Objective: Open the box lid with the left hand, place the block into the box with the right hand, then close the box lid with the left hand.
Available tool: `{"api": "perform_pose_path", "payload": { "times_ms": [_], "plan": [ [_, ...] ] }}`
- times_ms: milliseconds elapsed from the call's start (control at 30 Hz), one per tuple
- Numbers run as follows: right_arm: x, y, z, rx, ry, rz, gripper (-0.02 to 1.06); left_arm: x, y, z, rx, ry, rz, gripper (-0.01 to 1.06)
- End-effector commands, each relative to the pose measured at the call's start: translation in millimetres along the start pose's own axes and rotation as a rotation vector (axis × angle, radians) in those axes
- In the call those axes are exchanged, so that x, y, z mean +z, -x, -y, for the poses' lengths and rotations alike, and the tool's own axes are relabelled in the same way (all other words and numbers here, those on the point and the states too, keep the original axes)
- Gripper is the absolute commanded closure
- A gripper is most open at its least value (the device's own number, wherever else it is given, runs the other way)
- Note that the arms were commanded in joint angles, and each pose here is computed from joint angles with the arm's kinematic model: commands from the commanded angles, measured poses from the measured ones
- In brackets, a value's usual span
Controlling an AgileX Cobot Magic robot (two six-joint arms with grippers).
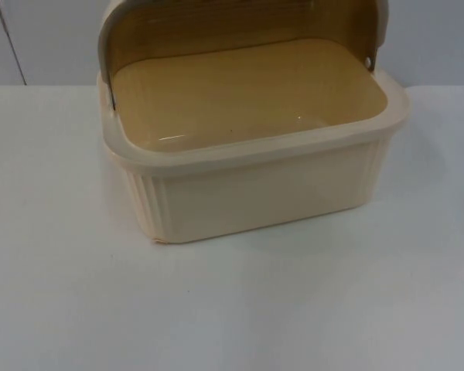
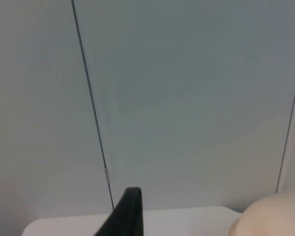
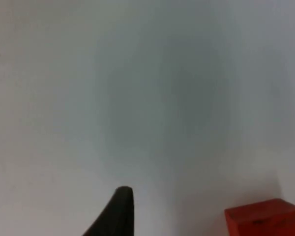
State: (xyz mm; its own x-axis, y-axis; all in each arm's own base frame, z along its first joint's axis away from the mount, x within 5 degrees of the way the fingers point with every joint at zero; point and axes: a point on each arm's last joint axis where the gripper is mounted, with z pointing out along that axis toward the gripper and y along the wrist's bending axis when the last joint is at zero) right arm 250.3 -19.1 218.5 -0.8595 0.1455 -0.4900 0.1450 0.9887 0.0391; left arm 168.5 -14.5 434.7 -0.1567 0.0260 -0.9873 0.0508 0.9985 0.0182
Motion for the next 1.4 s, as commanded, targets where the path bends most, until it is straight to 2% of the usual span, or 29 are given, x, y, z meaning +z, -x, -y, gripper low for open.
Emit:
{"api": "perform_pose_path", "payload": {
  "times_ms": [0, 133, 233, 567, 633, 867, 1167, 1367],
  "plan": [
    [7, -4, 10, 0.022, -0.006, 0.012, 0.00, -2, 0, 0, 0.007, 0.002, 0.011, 0.03],
    [24, -15, 16, 0.039, -0.020, -0.009, 0.00, -2, 1, 0, 0.013, 0.004, 0.011, 0.03],
    [46, -22, 18, 0.024, -0.035, -0.095, 0.00, -2, 1, -1, 0.030, 0.012, 0.013, 0.03],
    [78, -36, 23, -0.022, -0.057, -0.233, 0.00, -2, 1, -1, 0.030, 0.012, 0.013, 0.03],
    [84, -41, 29, -0.012, -0.069, -0.276, 0.00, -2, 1, -1, 0.030, 0.012, 0.013, 0.03],
    [86, -45, 47, 0.033, -0.092, -0.307, 0.00, -2, 1, -1, 0.030, 0.012, 0.013, 0.03],
    [87, -44, 40, -0.118, -0.065, -0.299, 0.00, -2, 1, -1, 0.030, 0.012, 0.013, 0.03],
    [87, -44, 40, -0.150, -0.060, -0.300, 0.00, -2, 1, -1, 0.030, 0.012, 0.013, 0.03]
  ]
}}
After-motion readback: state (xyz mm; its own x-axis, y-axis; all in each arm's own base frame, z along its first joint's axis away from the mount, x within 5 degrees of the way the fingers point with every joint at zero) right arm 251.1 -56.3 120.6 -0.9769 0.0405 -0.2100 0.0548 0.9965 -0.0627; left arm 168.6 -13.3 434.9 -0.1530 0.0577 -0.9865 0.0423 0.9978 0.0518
